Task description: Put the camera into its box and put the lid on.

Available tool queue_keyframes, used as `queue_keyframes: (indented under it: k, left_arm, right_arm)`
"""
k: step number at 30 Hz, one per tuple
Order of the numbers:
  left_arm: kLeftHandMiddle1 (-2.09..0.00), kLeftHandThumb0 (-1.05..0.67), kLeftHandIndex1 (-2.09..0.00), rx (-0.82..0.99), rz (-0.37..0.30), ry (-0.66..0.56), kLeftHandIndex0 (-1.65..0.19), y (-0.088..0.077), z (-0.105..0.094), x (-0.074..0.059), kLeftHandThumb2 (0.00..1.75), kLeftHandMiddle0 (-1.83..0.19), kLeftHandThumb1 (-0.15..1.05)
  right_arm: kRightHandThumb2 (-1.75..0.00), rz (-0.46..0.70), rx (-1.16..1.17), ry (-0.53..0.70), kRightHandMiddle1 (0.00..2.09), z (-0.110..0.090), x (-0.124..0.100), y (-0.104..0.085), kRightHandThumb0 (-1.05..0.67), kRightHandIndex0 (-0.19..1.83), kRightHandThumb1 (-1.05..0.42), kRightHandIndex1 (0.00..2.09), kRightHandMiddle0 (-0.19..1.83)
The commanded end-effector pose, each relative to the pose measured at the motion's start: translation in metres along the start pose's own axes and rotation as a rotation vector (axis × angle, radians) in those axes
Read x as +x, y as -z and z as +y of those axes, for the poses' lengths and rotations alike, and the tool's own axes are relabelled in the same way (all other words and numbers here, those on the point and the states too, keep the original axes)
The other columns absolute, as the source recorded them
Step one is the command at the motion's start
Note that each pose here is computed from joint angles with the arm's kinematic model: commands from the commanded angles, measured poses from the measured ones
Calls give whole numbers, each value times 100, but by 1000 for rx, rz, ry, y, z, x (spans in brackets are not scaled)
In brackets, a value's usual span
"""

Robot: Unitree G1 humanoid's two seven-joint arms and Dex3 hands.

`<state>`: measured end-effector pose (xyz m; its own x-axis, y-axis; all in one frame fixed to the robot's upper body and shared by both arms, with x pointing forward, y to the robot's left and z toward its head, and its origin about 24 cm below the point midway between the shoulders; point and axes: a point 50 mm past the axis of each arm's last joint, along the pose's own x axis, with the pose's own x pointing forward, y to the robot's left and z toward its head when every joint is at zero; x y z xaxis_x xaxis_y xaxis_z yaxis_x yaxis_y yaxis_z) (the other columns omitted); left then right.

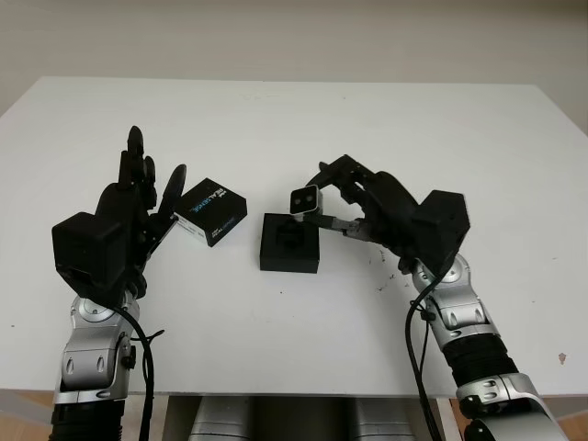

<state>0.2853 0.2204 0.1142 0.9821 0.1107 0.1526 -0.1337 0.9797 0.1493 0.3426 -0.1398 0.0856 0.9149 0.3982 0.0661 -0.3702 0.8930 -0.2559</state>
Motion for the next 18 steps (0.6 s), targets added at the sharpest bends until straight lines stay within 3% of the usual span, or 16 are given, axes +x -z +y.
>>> queue_keyframes:
  k: [1,18]
  left_arm:
    - [-5,-72,-5,0,-15,-4,15,-3,2,-2,39,10,105]
    - [-5,-74,-6,8,-7,0,14,-2,2,-2,39,10,105]
  right_arm:
    - [-5,-28,-9,-5,169,4,8,-7,-48,16,-94,9,33]
    - [-5,30,-21,-18,168,15,14,4,-46,16,-94,7,34]
